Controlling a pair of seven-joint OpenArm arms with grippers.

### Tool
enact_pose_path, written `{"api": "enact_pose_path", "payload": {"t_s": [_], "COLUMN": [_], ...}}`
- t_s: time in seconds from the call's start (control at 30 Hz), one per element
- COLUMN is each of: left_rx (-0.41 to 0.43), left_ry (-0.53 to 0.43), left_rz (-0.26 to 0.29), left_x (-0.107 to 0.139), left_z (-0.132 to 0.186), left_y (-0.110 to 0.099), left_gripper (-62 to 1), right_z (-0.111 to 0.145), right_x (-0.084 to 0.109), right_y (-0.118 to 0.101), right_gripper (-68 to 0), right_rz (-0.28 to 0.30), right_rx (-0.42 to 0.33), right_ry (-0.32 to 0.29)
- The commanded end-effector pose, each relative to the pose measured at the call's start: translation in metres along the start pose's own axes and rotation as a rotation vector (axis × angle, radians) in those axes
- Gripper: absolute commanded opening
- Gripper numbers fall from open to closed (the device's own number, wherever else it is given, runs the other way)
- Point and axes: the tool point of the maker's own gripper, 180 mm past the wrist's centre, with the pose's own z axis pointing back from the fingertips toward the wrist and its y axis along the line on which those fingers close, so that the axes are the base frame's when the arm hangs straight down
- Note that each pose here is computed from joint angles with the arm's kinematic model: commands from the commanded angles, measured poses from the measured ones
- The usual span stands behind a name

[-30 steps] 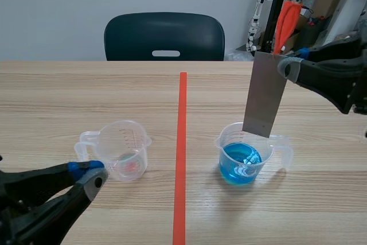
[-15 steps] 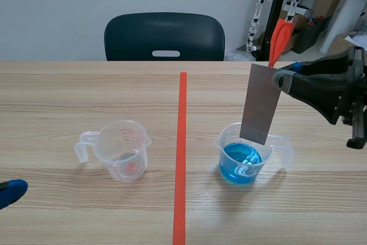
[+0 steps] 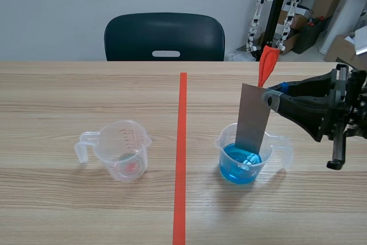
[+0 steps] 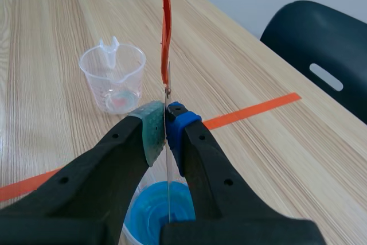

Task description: Do the redox reaction experiment. lower the plate into the blue solution

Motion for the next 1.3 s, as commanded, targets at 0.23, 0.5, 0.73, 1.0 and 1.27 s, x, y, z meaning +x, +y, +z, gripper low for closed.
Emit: {"api": "enact_pose_path", "payload": {"t_s": [0.23,0.5,0.73,1.0,1.27], "left_rx": [0.023,0.083,0.108,0.073,0.054], "left_ry": [-0.028,-0.037,-0.125,-0.186,-0.19], "left_rz": [0.026,0.03,0.039,-0.001,0.009], "left_x": [0.006,-0.006,-0.012,-0.011,-0.014], "left_z": [-0.001,0.006,0.023,0.04,0.054], "left_y": [0.004,0.016,0.022,0.025,0.023], "left_gripper": [1.4,1.4,1.4,1.4,1.4], "right_z": [-0.001,-0.003,-0.004,-0.001,-0.001], "right_x": [-0.008,-0.022,-0.032,-0.039,-0.043], "right_y": [-0.003,-0.004,-0.003,-0.007,-0.01], "right_gripper": [-66.9,-66.9,-66.9,-66.9,-66.9], "right_rz": [0.008,0.011,0.008,-0.004,-0.002], "right_rx": [-0.011,-0.017,-0.021,-0.038,-0.045], "right_ry": [-0.019,-0.014,-0.006,-0.01,-0.005]}}
